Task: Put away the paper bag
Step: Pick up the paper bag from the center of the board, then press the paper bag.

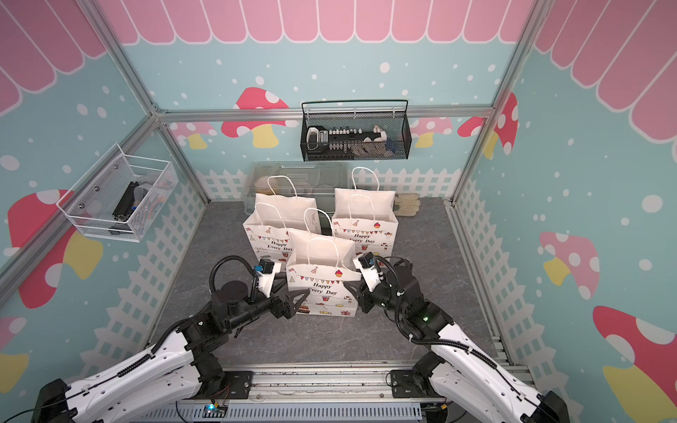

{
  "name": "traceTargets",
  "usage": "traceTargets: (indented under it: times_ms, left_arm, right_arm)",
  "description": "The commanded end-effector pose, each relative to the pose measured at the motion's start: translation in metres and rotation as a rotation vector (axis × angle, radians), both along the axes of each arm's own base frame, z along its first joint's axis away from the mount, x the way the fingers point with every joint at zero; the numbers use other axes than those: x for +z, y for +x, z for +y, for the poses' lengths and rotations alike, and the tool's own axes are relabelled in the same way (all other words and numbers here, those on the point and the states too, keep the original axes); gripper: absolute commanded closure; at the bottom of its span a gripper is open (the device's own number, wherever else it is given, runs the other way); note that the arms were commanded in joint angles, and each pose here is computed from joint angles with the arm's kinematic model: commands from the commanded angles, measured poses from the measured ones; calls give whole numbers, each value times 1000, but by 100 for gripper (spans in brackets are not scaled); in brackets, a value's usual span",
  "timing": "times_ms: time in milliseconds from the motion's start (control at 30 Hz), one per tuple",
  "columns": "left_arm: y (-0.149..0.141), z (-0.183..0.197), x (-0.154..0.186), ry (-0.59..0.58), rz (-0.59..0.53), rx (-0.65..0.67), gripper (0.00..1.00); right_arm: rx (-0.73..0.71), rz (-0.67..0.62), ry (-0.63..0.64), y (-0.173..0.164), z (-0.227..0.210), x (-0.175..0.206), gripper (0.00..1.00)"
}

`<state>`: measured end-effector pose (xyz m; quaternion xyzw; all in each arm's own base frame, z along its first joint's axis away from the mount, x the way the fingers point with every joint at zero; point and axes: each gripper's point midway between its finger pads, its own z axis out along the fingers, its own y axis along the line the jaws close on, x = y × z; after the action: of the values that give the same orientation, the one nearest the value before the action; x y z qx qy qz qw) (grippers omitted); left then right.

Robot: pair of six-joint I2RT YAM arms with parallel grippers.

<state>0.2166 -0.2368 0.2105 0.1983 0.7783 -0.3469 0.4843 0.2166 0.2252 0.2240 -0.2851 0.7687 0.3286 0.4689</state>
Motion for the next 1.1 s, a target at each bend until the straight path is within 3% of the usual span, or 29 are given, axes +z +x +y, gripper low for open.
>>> traceTargets:
  times_ms: [0, 133, 200, 300, 500, 933, 1067]
  left_arm:
    - [-4, -7, 20, -55, -16, -38, 2]
    - [-6, 23, 43, -21, -89, 62, 1]
    - [-13, 53, 71, -75, -174, 150, 1]
    - [-26, 73, 96, -146, -208, 159, 1]
    - [-25, 45, 72, -122, -72, 23, 1]
    - [-29, 5, 82, -199, -44, -165, 1]
    - [-37, 2, 93, -241, -47, -206, 13]
  right_arm:
    - [26, -44, 39, -3, 4, 26, 90]
    - [46, -59, 4, -9, 1, 39, 100]
    - [56, -73, -28, -13, -3, 49, 100]
    - [81, -92, -47, -19, -5, 67, 100]
    - [191, -114, 12, -37, 5, 118, 100]
    - [389, -100, 109, -80, 12, 170, 100]
    - [373, -109, 115, -78, 11, 176, 100]
